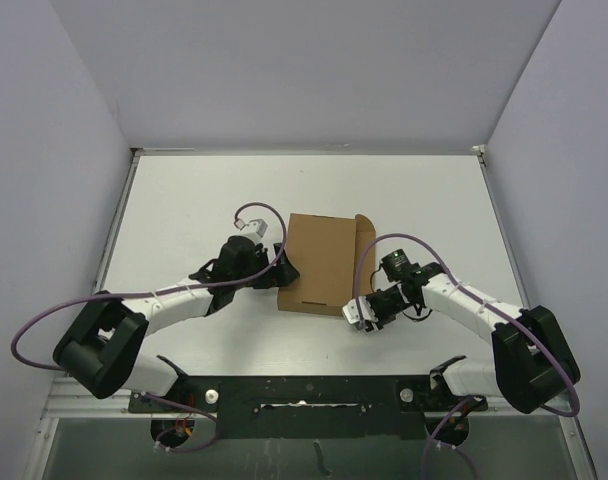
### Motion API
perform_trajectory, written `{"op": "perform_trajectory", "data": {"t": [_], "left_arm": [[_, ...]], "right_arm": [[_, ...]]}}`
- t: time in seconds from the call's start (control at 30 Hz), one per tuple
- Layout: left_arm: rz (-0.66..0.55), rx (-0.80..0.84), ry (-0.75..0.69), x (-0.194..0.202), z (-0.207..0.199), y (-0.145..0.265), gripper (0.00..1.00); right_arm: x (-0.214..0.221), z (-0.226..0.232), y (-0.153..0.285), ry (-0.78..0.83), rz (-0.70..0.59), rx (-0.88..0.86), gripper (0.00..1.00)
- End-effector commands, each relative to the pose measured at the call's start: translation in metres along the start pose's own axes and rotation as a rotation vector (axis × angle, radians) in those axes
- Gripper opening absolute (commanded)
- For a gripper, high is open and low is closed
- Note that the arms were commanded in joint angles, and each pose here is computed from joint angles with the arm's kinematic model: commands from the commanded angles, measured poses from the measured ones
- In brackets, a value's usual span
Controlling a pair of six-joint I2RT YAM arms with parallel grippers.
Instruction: Fold the paper box
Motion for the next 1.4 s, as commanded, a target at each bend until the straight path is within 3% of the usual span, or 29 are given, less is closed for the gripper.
{"op": "perform_trajectory", "data": {"t": [0.0, 0.4, 1.03, 1.37], "left_arm": [[-0.076, 0.055, -0.028, -0.025, -0.02, -0.007, 0.87], [-0.054, 0.048, -0.027, -0.02, -0.016, -0.012, 0.81], [-0.014, 0.022, -0.003, -0.015, -0.013, -0.017, 0.73], [0.006, 0.013, 0.011, -0.013, -0.008, -0.018, 0.68]], "right_arm": [[-0.001, -0.009, 0.002, -0.016, 0.001, 0.039, 0.21], [0.002, -0.015, 0.009, -0.092, -0.002, 0.071, 0.16], [-0.002, -0.019, 0.015, -0.141, -0.03, 0.097, 0.2], [0.006, -0.019, 0.018, -0.197, -0.009, 0.097, 0.11]]}}
Point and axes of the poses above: each gripper's point midway between its finger pads, its own y axis back along the fingers, its own z axis along the line the jaws close on, x = y × z, the point moved 4 cm from there along y, back along the fingers, and after that the axes turned 10 degrees about y, right-handed, at the moved point
